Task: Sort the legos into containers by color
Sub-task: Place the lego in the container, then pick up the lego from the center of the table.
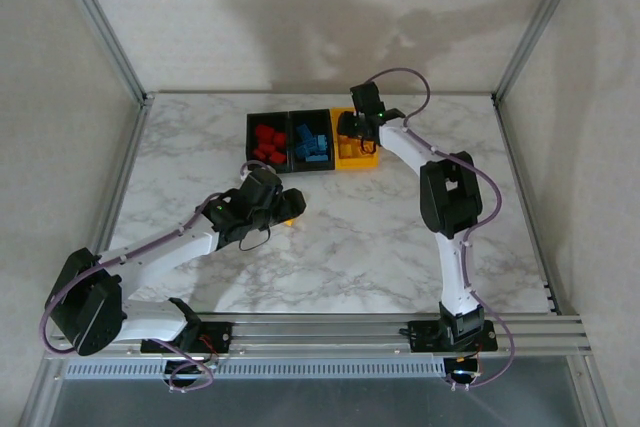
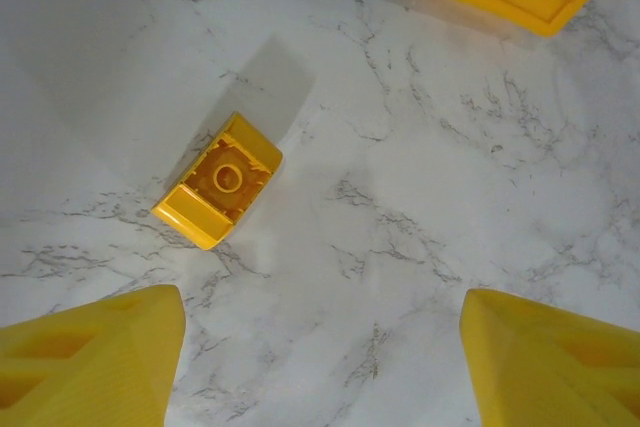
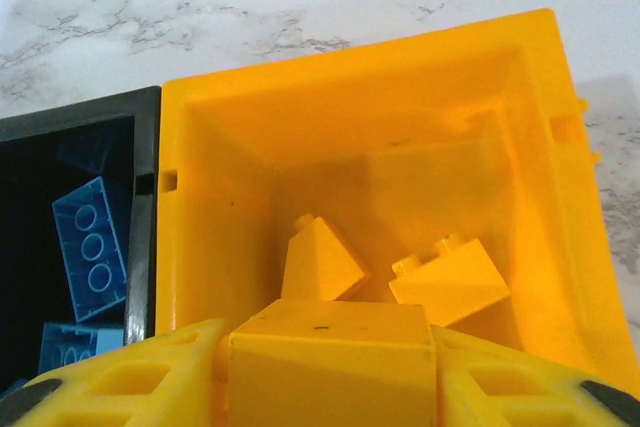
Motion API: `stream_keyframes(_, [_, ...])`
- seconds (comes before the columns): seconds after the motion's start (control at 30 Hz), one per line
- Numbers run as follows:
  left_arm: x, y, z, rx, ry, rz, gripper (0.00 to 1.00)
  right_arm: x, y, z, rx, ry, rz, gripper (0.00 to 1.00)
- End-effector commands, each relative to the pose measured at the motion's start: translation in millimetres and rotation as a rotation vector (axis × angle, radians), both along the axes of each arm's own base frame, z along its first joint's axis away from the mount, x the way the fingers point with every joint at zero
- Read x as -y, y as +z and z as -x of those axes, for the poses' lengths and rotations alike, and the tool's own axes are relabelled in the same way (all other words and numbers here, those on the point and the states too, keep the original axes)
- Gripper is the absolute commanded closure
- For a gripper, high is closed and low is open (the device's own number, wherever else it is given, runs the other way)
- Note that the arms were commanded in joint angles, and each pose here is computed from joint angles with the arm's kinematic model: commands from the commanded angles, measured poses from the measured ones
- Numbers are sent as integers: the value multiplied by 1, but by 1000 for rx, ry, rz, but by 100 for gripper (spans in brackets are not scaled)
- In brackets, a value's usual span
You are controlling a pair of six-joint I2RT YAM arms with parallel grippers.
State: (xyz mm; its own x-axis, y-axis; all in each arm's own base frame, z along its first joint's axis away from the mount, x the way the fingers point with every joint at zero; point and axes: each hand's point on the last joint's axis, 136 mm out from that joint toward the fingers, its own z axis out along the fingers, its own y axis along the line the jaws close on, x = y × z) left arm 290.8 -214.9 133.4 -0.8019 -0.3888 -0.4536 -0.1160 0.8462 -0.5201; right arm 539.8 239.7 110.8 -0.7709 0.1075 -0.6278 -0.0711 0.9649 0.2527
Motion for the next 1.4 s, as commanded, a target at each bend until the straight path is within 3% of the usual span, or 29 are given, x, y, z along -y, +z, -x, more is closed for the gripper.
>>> stream_keyframes(0.0, [-5,5,2,24,4,-27,27,4,-5,-3,-28,-22,-4,51])
stream_keyframes(0.23, [-7,3,3,18,8,-31,27,6,1,-6,-20,-34,3,37])
stream_keyframes(0.4, [-8,5,3,21,15,-29,27,8,31,4,22,-27,-11,36])
stream_keyframes(0.73, [-14,1,-1,16,21,-89,26,16,80,99,82,49,-102,34])
stream_keyframes(1.03, [-29,0,1,-4,63,-95,25,-10,50,202,5,131,-159,22])
stream_keyframes(1.37, [-71,2,37,-18,170,16,24,-92,-3,243,-133,222,-197,19])
